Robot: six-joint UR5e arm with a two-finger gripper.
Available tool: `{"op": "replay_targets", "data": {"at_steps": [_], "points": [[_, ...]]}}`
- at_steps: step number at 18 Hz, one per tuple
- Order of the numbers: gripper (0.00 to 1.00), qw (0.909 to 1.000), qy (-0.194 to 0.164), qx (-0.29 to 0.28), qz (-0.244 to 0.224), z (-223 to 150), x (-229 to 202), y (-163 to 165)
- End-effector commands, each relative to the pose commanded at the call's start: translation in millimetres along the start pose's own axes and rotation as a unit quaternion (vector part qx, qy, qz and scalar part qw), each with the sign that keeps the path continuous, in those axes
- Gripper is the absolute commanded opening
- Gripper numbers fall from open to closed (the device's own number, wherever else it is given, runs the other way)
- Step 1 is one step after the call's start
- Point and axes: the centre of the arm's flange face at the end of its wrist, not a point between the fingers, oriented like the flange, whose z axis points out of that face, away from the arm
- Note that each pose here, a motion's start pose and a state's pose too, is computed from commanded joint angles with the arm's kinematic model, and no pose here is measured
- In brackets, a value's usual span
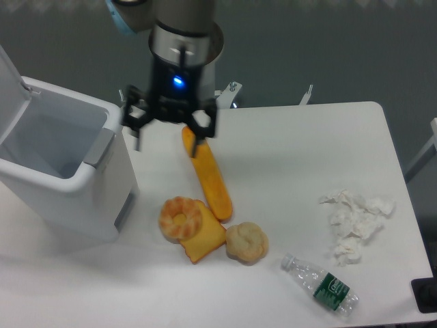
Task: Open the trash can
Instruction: 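Move the open gripper away from the can over the yellow bread loaf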
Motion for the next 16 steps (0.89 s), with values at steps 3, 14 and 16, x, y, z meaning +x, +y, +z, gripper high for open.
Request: {"op": "replay_targets", "data": {"at_steps": [3,14,16], "points": [[1.00,0.9989,-0.008,-0.035,0.029,37.4,-31.2,-1.5],[1.00,0.9607,0.019,-0.128,0.245,136.9,-123.3,25.1],[1.00,0.9598,0.015,-0.132,0.247,143.1,-131.9,18.8]]}}
